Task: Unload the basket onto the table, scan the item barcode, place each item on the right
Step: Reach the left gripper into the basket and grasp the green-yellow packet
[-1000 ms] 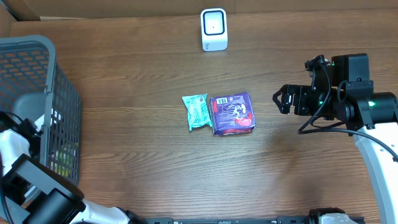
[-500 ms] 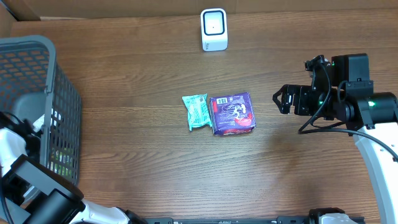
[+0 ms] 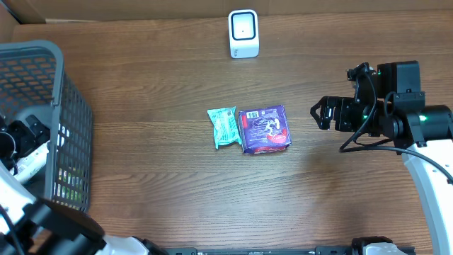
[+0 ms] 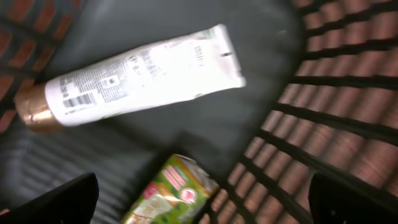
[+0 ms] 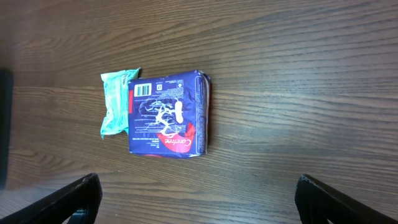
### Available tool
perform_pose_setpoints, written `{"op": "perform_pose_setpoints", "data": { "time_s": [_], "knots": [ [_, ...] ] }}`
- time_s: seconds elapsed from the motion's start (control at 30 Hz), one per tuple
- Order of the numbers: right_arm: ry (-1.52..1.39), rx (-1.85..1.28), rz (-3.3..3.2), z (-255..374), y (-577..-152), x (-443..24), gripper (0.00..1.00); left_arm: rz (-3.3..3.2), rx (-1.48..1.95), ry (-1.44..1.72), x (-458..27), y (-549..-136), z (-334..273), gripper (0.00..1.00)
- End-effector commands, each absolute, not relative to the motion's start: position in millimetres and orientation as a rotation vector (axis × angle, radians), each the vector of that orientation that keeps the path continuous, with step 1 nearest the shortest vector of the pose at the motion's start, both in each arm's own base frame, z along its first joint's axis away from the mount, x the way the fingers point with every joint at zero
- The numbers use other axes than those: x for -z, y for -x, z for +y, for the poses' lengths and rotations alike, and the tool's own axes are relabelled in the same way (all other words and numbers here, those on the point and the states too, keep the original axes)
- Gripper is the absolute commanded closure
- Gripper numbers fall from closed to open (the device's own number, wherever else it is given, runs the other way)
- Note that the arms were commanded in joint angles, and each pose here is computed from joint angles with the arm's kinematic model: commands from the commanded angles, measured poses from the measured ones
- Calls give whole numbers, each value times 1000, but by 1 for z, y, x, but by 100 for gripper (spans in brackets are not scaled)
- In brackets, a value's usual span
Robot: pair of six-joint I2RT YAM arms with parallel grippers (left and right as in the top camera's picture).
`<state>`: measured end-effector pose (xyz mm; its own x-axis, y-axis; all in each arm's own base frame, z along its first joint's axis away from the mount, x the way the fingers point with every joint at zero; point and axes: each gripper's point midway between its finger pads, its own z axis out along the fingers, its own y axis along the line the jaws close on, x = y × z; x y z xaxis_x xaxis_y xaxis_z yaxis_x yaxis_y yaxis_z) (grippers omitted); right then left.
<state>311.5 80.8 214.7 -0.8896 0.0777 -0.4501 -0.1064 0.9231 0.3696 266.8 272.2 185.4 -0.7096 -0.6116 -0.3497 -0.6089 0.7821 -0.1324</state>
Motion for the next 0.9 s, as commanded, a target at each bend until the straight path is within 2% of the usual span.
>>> {"op": "perform_pose_setpoints", "data": {
  "time_s": [0.0, 0.4, 0.53, 0.7, 0.87],
  "knots": [
    [36, -532, 2602, 82, -314, -217, 0, 2557, 51, 782, -211, -268, 255, 1],
    [36, -532, 2602, 82, -314, -217, 0, 2809, -24, 811, -148, -230, 255, 1],
    [36, -532, 2602, 82, -314, -217, 0, 2884, -22, 706, -127, -223, 252, 8],
    [36, -532, 2602, 82, -314, -217, 0, 2976, 55, 559, -97, -213, 236, 7],
    [36, -532, 2602, 82, -314, -217, 0, 3034, 10, 568, -66, -199, 235, 8]
  ]
}}
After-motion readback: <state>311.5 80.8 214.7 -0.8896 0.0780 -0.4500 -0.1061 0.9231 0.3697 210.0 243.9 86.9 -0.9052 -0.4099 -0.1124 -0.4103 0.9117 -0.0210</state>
